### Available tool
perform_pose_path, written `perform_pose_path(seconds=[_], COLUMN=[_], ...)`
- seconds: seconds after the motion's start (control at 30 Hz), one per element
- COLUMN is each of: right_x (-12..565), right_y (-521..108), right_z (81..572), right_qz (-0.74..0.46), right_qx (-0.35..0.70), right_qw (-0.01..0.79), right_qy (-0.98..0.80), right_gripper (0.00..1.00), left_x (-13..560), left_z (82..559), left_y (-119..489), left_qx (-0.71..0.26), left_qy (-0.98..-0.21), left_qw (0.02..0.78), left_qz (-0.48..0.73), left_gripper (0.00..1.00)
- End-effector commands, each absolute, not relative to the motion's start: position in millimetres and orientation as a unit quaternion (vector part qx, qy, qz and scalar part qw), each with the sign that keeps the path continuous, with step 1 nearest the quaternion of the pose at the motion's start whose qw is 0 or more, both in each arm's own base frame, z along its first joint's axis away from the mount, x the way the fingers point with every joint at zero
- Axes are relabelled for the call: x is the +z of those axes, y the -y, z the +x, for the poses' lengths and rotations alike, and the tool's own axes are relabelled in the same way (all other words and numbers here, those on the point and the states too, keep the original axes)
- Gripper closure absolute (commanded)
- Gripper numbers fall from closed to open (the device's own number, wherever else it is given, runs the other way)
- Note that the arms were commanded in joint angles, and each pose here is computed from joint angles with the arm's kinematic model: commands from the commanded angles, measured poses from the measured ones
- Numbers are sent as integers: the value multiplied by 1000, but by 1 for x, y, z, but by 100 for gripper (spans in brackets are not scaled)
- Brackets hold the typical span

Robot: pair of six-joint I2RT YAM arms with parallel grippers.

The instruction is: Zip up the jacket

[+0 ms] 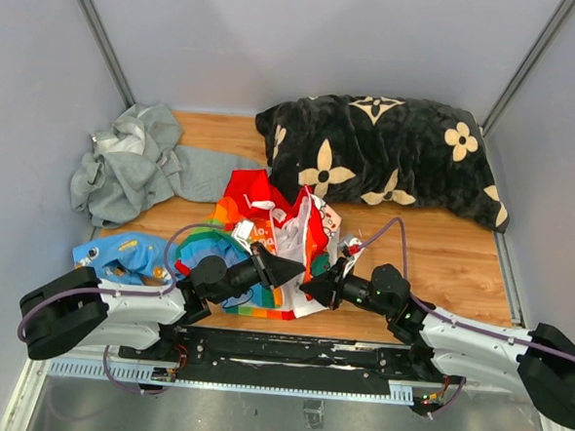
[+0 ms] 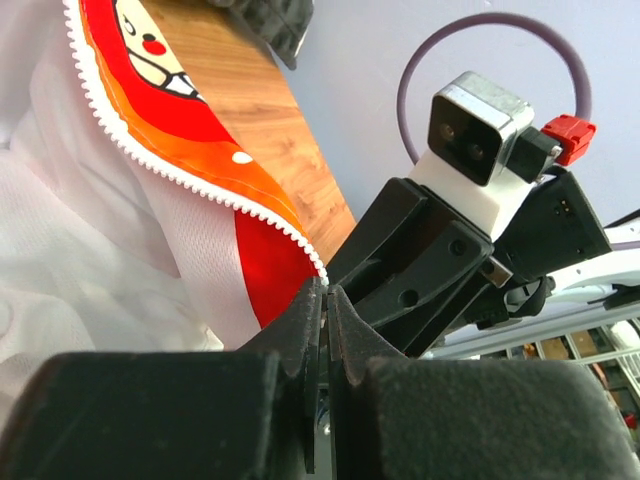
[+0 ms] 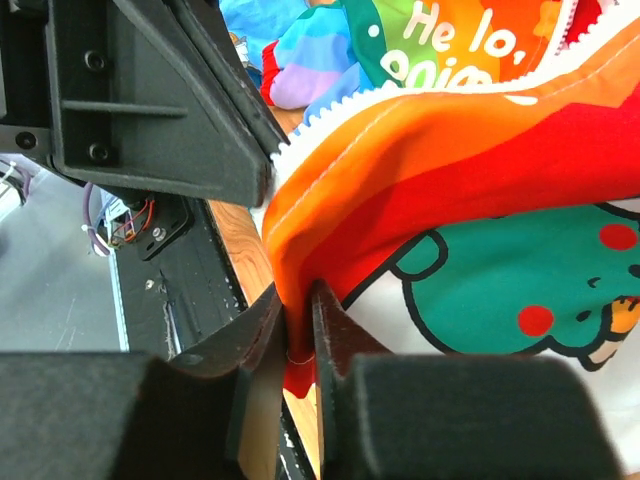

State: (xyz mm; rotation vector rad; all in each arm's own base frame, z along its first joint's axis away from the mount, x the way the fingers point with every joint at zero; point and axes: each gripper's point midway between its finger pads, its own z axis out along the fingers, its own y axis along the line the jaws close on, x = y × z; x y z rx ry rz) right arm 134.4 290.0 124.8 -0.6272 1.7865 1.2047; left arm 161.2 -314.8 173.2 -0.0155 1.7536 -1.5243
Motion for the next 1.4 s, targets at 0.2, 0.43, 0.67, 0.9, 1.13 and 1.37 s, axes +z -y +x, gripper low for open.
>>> perform_pose_path(seconds=[0.2,0.43,0.67,0.9,1.13,1.37], right_x=[125,140,153,158,161,163], right_y=[-288,-287,-284,-284,-283,-281], right_z=[132,128,121,118,119,122], right_qz=[-271,-281,-303,-311,-308,-298], right_qx=[480,497,512,518,519,517], right_qw=[435,445,446,446,451,460], right_qy=[-712,-690,-668,-661,-658,-658], right_gripper=[99,99,99,99,99,99], left_x=[184,178,170,169,162,148], left_z=[165,159,145,138,134,126], left_y=[307,301,301,312,317,315], left_qx=[-591,-579,-565,-567,-566,-567], left_qy=[-682,-687,-693,-694,-700,-711], left_qw=[430,438,438,425,411,387], left_qz=[-5,23,90,131,144,151], left_gripper=[89,53,44,52,69,79])
